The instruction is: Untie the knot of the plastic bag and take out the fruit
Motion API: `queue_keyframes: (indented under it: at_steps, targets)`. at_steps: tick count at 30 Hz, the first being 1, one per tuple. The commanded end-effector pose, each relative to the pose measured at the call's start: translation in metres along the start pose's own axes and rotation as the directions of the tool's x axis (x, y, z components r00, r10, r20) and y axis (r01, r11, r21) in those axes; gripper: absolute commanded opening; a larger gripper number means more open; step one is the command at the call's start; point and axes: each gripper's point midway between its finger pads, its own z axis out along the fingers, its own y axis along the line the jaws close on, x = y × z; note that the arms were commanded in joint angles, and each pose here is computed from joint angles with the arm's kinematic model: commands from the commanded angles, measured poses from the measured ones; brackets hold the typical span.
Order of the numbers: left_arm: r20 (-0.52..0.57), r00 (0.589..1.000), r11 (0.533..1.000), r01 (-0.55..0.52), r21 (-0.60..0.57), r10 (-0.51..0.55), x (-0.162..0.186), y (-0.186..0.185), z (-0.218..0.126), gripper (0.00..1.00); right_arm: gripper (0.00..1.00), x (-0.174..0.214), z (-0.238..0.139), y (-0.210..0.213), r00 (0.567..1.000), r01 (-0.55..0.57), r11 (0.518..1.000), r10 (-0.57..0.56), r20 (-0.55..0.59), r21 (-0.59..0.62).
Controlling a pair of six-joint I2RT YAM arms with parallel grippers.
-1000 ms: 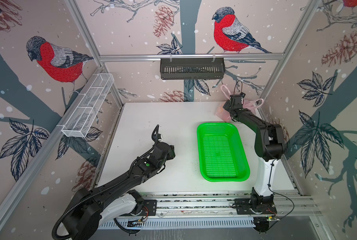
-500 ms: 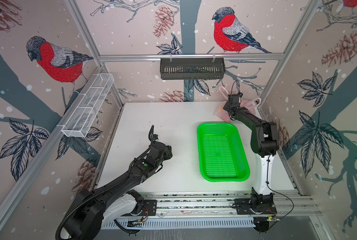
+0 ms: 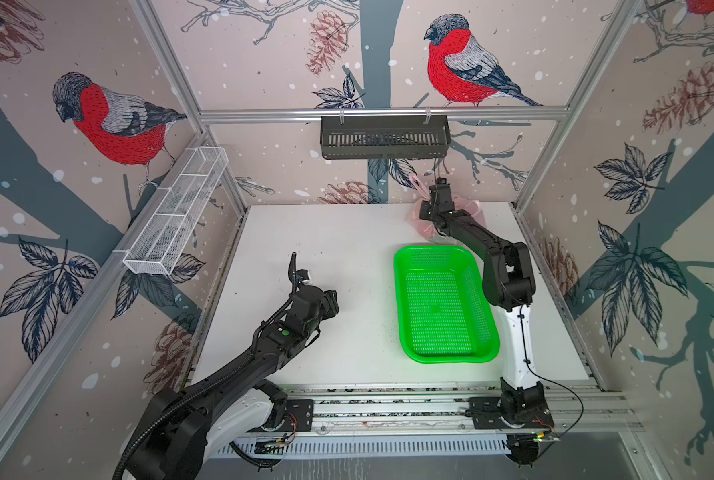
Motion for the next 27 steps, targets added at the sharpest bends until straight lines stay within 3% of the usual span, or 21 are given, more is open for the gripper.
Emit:
queue_keyframes:
  at_steps: [1, 6, 11, 16, 21, 27]
  targets:
    - [0.038, 0.999, 0.999, 0.022, 0.032, -0.023, -0.010, -0.005, -0.002, 0.62, 0.03, 0.010, -0.007, 0.055, 0.994, 0.112, 0.985, -0.113, -0.001, -0.128]
    - [0.063, 0.996, 0.998, 0.066, 0.022, -0.067, -0.017, 0.003, -0.008, 0.62, 0.03, 0.044, -0.030, 0.148, 0.982, 0.172, 0.936, -0.186, -0.017, -0.306]
    - [0.114, 0.988, 0.994, 0.110, -0.011, -0.108, -0.033, 0.016, -0.022, 0.62, 0.03, 0.086, -0.077, 0.243, 0.959, 0.242, 0.851, -0.283, -0.020, -0.465]
    - [0.195, 0.973, 0.990, 0.136, -0.032, -0.127, -0.064, 0.026, -0.046, 0.63, 0.03, 0.140, -0.133, 0.299, 0.931, 0.268, 0.775, -0.361, -0.052, -0.573]
    - [0.267, 0.957, 0.993, 0.120, -0.019, -0.111, -0.097, 0.018, -0.077, 0.64, 0.03, 0.193, -0.183, 0.306, 0.916, 0.260, 0.749, -0.391, -0.089, -0.609]
    - [0.279, 0.957, 0.996, 0.091, -0.014, -0.083, -0.111, 0.009, -0.092, 0.64, 0.07, 0.225, -0.222, 0.264, 0.911, 0.235, 0.770, -0.387, -0.142, -0.593]
